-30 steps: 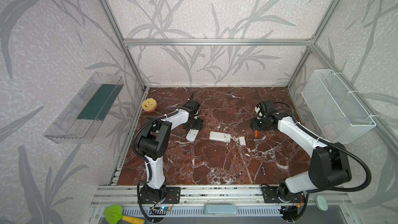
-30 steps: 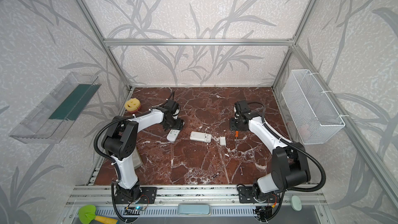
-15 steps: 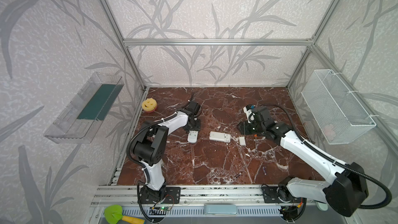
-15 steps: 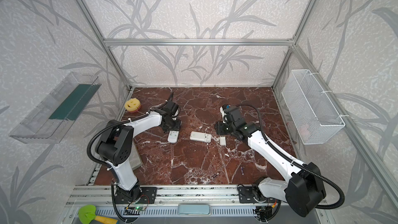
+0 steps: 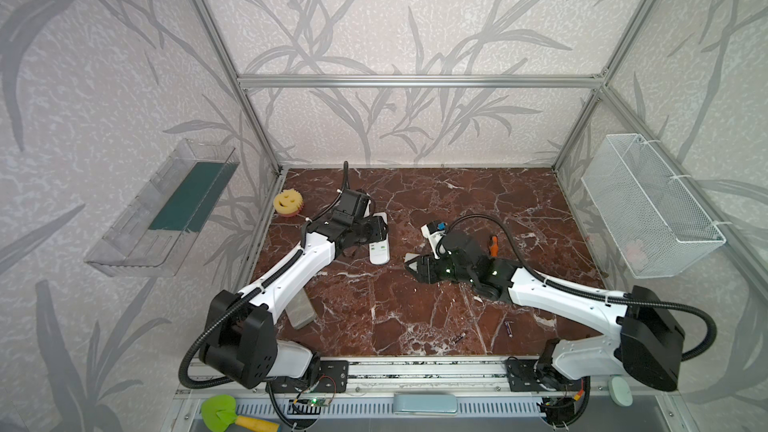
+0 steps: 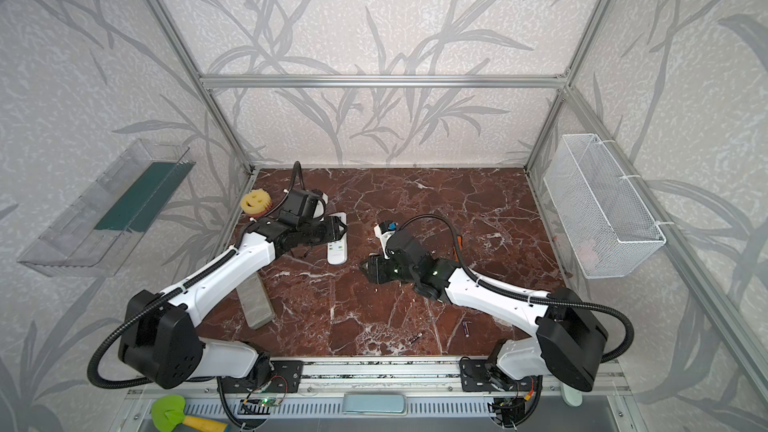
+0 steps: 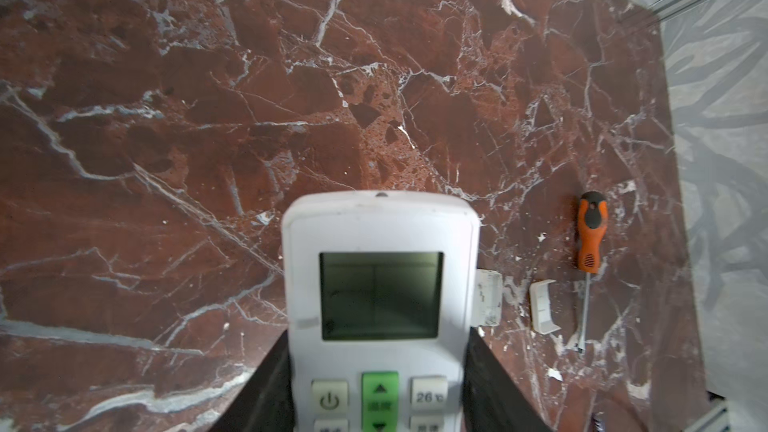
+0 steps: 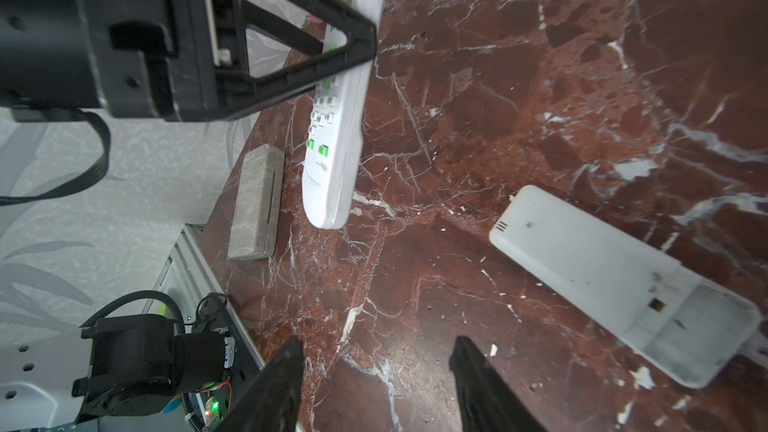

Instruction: Unload the batteries from the remote control

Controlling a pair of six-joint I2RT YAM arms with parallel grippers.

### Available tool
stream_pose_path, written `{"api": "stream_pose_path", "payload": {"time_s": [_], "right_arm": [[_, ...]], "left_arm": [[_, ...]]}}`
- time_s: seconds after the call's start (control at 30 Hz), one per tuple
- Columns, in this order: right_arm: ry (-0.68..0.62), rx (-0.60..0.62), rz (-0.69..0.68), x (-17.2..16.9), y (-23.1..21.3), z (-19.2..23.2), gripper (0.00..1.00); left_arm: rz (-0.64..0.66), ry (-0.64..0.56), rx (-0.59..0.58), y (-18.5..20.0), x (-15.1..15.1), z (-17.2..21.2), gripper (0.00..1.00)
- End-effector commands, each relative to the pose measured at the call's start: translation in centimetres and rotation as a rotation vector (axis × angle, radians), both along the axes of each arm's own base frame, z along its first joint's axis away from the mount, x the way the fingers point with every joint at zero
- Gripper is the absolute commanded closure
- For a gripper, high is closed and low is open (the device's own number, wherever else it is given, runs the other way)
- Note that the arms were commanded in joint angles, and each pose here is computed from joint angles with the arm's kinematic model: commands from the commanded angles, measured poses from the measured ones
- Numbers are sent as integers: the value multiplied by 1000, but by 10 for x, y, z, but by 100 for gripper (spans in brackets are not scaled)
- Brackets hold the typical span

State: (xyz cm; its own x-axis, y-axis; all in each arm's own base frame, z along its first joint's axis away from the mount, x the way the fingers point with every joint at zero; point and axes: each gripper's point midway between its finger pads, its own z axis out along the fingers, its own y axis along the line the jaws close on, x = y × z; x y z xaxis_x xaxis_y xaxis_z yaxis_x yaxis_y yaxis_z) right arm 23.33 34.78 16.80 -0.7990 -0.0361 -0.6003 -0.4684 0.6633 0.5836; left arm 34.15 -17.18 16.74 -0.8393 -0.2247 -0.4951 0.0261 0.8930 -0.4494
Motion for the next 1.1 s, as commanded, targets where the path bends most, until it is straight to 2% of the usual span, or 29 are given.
{"api": "stream_pose_path", "payload": {"time_s": [0.0,0.47,0.63,0.77,0.93,1.07], "right_arm": [[-5,70,20,1,23,21,42],[16,-30,67,3,56,8,42],[-12,-41,63,9,60,11,46],[-38,-56,77,13,63,13,56],[-60,-53,91,14,67,17,78],[-84,-59,90,16,66,21,90]], "left_arm": [[26,6,-89,-7,-9,12,56],[39,-18,-154,-10,-20,32,56],[35,-16,-163,-12,-22,34,56],[29,-22,-161,-12,-22,36,56],[24,-27,-147,-11,-22,36,55],[24,-23,-145,-11,-23,35,50]]}}
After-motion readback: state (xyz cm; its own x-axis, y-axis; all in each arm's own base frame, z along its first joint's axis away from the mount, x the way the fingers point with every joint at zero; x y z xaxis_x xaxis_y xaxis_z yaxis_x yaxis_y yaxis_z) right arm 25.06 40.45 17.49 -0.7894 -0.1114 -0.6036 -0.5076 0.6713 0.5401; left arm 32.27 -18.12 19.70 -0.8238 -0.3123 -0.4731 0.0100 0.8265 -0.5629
